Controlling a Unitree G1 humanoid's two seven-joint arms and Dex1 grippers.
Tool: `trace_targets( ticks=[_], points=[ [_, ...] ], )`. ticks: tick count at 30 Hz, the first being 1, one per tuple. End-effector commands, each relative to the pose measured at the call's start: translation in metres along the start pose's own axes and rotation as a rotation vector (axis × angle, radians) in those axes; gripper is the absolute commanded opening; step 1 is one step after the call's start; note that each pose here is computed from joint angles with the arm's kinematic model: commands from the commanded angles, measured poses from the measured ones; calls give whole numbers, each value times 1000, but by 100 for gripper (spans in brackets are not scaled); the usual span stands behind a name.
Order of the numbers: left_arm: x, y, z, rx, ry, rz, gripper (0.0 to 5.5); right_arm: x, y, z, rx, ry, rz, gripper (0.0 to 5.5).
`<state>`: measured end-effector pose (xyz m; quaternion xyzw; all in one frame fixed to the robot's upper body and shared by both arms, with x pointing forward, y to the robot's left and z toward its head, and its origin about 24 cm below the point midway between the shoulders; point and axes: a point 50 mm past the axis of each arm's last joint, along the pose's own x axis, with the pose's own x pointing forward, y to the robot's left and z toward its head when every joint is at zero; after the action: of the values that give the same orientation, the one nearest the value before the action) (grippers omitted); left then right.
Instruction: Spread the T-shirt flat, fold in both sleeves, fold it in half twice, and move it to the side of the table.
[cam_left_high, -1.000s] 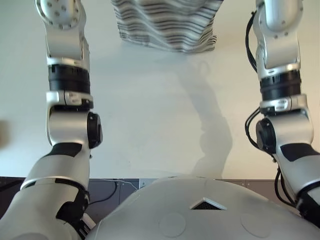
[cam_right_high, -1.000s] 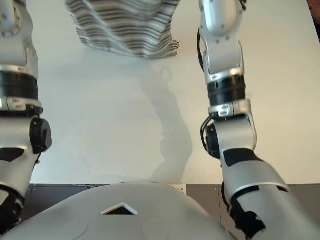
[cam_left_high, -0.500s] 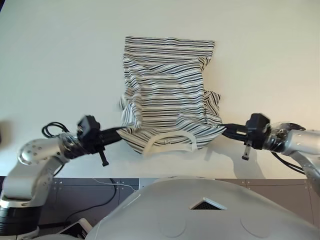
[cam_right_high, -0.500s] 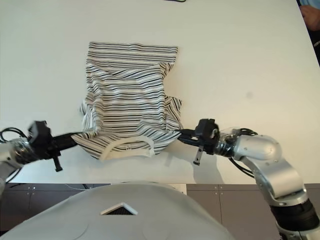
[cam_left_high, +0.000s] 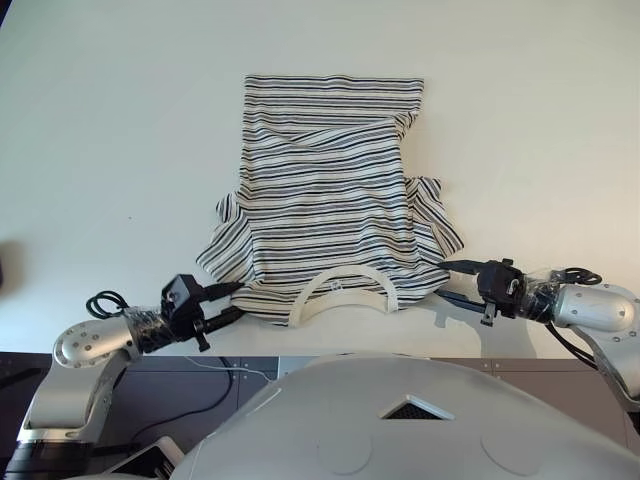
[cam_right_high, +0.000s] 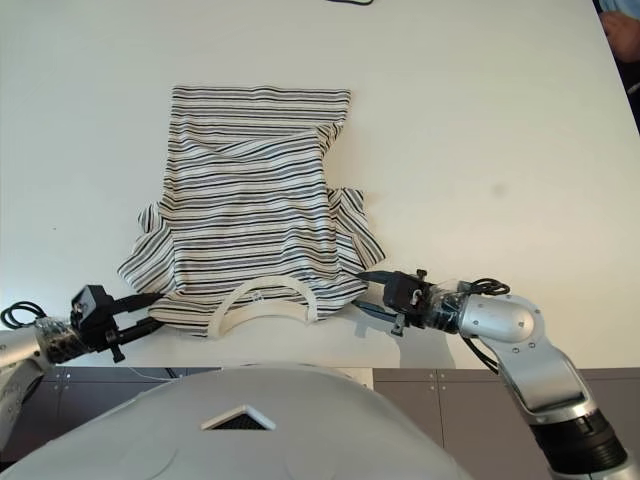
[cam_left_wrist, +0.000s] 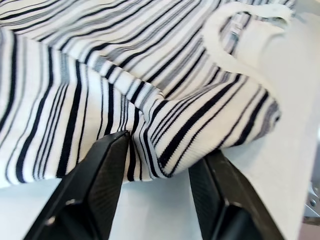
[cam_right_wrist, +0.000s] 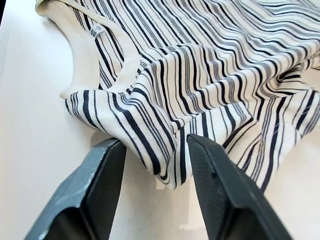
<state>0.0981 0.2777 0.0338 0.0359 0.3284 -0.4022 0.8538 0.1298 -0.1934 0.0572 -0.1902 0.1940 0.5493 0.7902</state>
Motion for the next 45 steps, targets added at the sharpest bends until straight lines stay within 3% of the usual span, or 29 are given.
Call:
trace_targets(
  ticks=[1,5,9,12,17,22,25,29,33,36,38,42,45],
  points=[
    [-13,2,-13,-90,57,23,207,-12,6,-1,39,28,41,277],
    [-25,-2,-26,-118,137,17,207,-22,-3,6,79,-16,43,282],
    [-33,20,-23,-139,129,76,207,-25,-39,23,149,-183,-162,282],
    [-38,28,-24,-204,87,98,207,-6,-44,-11,151,-32,-223,282],
    [-35,20,-23,-177,119,5,227,23,-51,-13,157,-75,-333,286],
    [-28,32,4,-35,82,-24,295,37,-35,-20,112,-17,-341,286],
    [-32,38,9,49,96,-43,300,39,-25,-44,-2,165,-288,286],
    [-46,61,52,211,27,-30,300,34,-20,-73,-55,342,-315,286],
    [-67,89,103,191,-187,94,300,31,-23,-79,-69,374,-349,286],
    [-75,110,120,110,-350,227,300,30,-23,-79,-75,372,-347,286],
    [-51,110,110,89,-323,268,300,28,-25,-78,-84,375,-344,286],
    [39,59,58,234,-86,142,300,25,-23,-67,-77,320,-297,286],
    [61,48,26,300,16,195,300,5,-18,-65,-76,328,-246,286]
  ],
)
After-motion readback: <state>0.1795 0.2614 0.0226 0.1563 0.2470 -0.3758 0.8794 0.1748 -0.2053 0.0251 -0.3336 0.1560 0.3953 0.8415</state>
